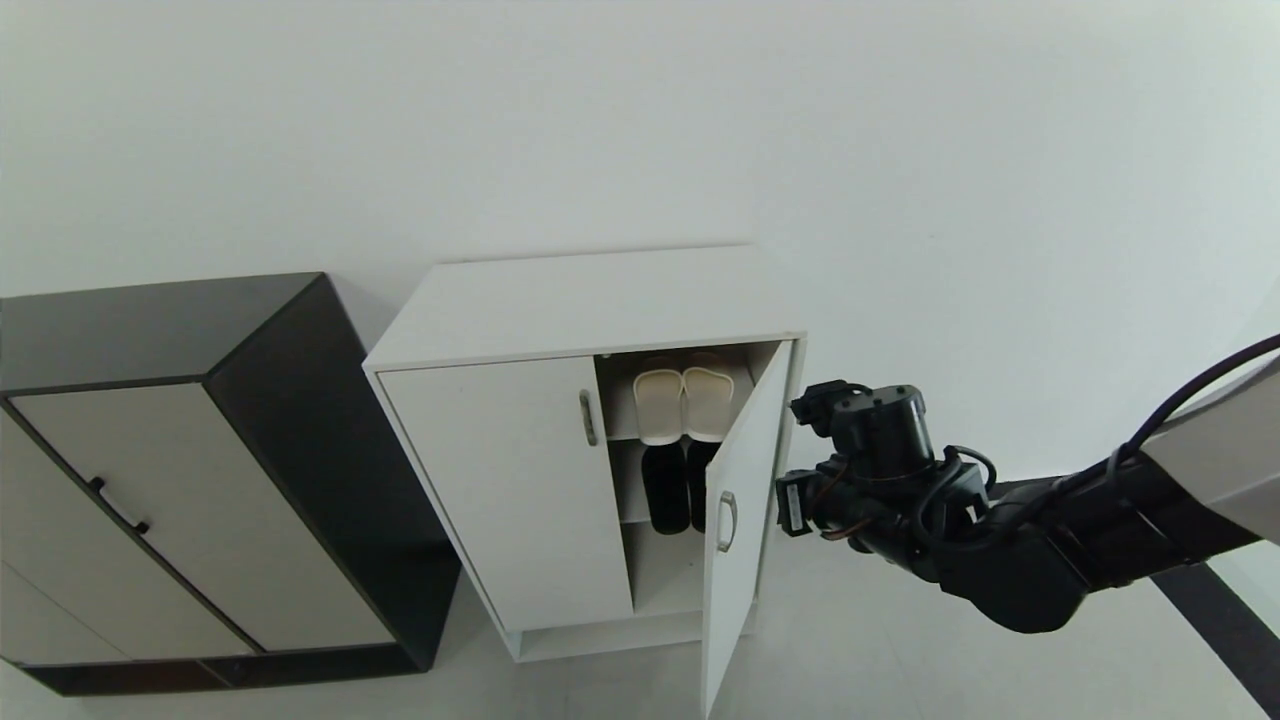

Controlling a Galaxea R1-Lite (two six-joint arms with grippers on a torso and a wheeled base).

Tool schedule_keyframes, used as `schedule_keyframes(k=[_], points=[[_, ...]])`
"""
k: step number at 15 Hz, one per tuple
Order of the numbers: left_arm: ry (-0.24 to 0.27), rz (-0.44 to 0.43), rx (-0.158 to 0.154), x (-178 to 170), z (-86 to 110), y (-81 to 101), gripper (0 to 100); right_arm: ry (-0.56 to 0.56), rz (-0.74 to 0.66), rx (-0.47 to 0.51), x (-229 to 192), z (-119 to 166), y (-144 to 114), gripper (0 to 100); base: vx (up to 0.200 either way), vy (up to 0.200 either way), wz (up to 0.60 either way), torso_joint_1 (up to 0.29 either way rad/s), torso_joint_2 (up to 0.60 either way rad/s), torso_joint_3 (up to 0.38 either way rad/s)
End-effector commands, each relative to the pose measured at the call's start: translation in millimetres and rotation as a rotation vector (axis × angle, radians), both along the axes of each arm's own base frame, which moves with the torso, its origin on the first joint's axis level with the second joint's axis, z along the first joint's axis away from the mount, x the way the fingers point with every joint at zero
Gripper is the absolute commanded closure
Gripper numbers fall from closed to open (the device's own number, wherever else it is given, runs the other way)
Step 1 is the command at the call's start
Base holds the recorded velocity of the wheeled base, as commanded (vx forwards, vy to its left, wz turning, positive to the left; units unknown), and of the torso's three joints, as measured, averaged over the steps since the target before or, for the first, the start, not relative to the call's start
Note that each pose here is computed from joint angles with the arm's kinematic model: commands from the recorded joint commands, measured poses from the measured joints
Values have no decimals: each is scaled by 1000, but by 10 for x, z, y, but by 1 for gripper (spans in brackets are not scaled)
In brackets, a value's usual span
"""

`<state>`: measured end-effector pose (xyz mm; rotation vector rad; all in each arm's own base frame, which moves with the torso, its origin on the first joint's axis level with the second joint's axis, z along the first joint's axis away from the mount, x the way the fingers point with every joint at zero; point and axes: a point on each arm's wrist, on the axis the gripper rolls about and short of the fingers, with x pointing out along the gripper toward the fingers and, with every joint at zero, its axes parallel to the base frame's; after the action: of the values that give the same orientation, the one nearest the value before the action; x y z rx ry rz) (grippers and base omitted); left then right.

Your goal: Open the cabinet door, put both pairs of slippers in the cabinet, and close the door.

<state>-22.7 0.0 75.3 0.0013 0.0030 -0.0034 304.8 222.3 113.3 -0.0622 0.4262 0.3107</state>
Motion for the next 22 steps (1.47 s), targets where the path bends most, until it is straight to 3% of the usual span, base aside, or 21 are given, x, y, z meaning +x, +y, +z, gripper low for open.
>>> schedule_keyframes(k=[1, 14, 18, 22], points=[[0, 0, 0, 0, 0, 0, 100, -3, -1, 2, 113, -119, 61, 100, 0, 0, 0, 0, 0, 0], [0, 0, 0, 0, 0, 0, 100, -158, 58, 146, 563, -334, 424, 100, 0, 0, 0, 0, 0, 0], [0, -1, 2, 0, 0, 0, 100, -168, 129, 188, 604, -308, 475, 100, 0, 0, 0, 0, 0, 0], [0, 0, 2, 0, 0, 0, 100, -154, 265, 227, 399, -317, 361, 100, 0, 0, 0, 0, 0, 0]])
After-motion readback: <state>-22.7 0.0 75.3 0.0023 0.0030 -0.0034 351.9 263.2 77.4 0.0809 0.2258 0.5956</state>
